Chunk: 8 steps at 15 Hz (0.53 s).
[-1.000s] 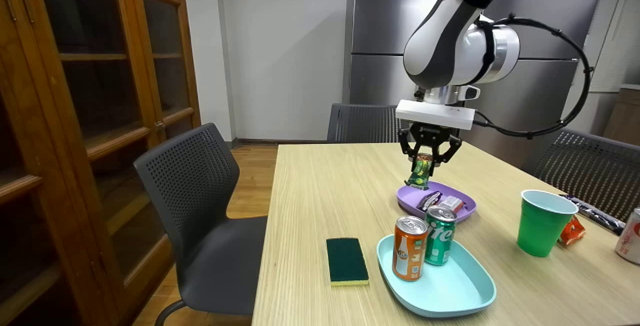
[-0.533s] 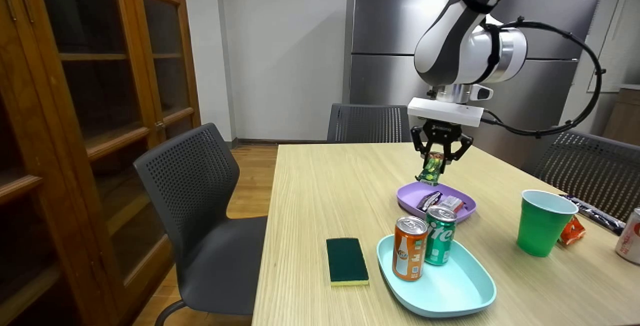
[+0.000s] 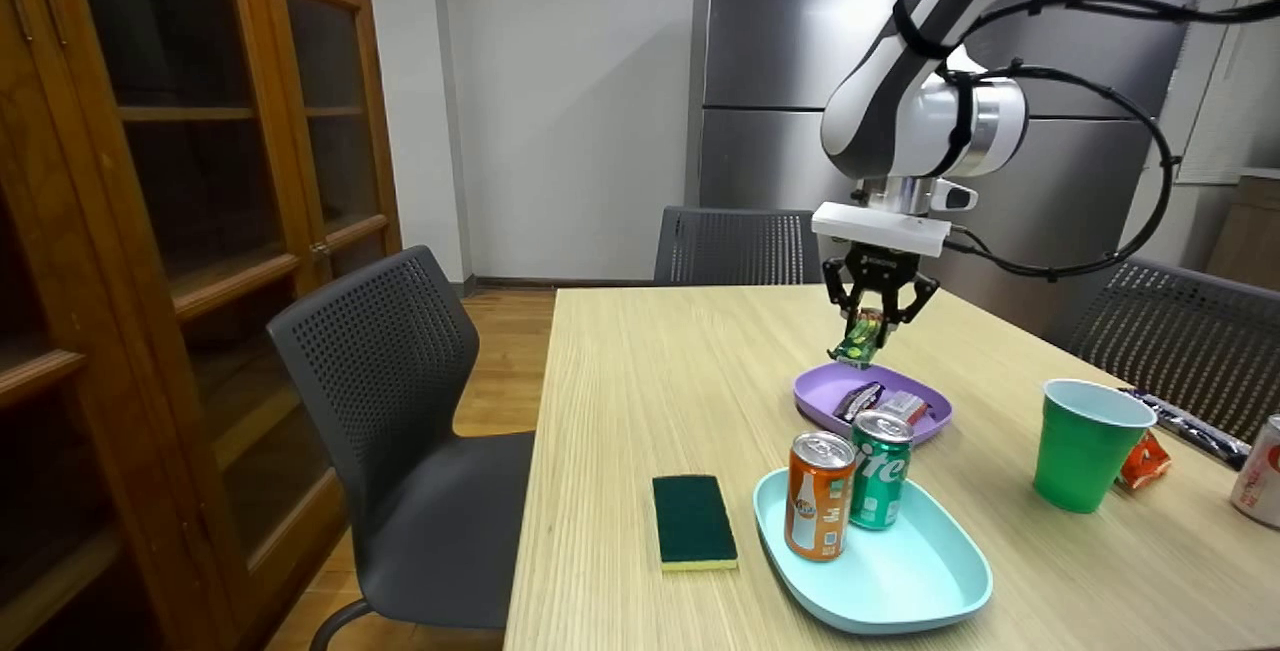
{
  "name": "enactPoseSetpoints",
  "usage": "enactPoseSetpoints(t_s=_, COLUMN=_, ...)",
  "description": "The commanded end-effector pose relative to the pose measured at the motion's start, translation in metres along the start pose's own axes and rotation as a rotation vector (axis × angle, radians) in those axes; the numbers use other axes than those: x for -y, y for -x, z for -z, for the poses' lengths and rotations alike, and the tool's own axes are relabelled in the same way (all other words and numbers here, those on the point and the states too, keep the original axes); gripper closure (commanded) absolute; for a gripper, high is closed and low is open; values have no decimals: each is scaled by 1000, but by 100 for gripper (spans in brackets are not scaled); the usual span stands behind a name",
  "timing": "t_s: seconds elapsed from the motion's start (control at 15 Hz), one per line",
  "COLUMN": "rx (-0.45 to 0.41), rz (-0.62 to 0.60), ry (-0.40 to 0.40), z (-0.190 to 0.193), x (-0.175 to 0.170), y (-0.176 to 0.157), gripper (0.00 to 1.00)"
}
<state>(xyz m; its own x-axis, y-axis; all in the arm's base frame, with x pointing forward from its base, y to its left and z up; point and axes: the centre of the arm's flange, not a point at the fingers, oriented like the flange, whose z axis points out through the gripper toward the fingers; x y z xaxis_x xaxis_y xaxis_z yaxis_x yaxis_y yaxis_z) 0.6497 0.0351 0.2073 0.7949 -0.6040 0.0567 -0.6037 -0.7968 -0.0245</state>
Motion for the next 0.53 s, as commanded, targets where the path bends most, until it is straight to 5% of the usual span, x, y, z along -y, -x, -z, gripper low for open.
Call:
enactPoseSetpoints(t_s=0.0, rx=27, rz=-22, ry=15, z=-12, x=20, y=-29, gripper=86)
enactPoseSetpoints(t_s=0.47, rx=109, rz=-56, ry=48, z=-29, x=38, y=-40, gripper=86)
